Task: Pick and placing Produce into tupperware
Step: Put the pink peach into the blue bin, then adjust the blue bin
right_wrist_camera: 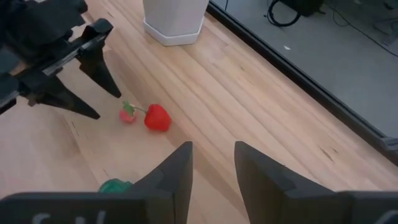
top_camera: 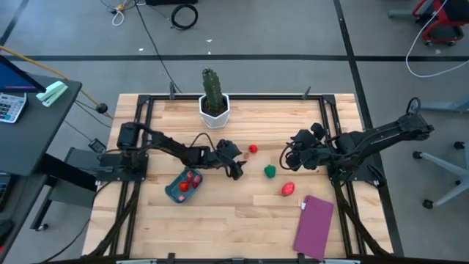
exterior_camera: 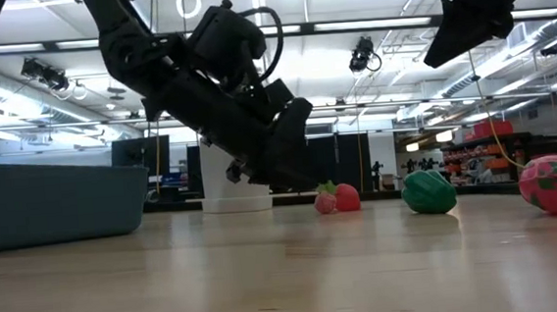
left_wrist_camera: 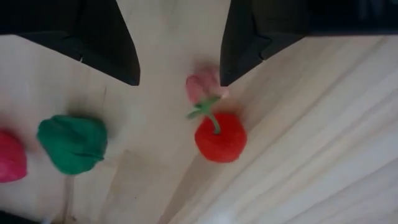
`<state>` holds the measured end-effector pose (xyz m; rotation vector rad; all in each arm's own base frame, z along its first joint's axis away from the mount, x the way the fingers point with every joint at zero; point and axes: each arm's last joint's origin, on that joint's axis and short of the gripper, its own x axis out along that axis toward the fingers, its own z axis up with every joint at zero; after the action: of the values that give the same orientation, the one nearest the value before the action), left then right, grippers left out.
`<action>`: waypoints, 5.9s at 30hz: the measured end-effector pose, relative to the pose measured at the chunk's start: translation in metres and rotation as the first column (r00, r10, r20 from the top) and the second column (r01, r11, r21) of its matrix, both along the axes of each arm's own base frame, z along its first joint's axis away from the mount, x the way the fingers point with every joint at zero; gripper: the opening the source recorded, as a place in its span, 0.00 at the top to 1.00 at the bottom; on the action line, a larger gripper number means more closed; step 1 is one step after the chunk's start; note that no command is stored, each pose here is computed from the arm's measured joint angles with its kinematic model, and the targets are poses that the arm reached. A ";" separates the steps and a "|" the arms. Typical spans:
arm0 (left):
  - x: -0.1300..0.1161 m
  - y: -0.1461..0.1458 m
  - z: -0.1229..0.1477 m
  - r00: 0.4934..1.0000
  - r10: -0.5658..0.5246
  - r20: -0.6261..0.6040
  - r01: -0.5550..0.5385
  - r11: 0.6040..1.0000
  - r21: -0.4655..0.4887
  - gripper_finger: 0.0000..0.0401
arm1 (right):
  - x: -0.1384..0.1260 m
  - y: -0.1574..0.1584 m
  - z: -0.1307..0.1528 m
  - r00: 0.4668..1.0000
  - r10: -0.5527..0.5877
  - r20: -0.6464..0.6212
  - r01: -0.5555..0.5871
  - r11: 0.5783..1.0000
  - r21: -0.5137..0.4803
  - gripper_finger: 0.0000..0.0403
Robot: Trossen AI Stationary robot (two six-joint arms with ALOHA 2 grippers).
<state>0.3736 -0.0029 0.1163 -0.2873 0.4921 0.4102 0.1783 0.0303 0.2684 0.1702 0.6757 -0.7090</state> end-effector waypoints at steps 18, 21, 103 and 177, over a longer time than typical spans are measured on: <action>0.005 0.004 -0.020 0.997 0.079 0.022 -0.080 0.996 0.046 0.49 | 0.001 0.000 0.000 1.000 0.020 -0.009 -0.020 1.000 -0.016 0.69; 0.005 0.004 -0.031 0.996 0.093 0.005 -0.093 0.995 0.027 0.49 | 0.001 0.000 0.001 1.000 0.020 -0.008 -0.020 1.000 -0.015 0.69; -0.073 -0.072 0.070 0.961 -0.013 -0.277 0.000 0.999 -0.049 0.88 | 0.002 0.001 0.001 1.000 0.014 0.012 -0.014 1.000 -0.006 0.69; -0.129 -0.093 0.061 0.806 0.156 -0.571 -0.289 0.945 -0.149 0.99 | 0.002 0.001 0.001 1.000 0.016 0.014 -0.016 1.000 -0.005 0.69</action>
<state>0.2443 -0.0957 0.1769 -0.4578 1.0918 0.6778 0.1803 0.0310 0.2699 0.1646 0.6610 -0.6939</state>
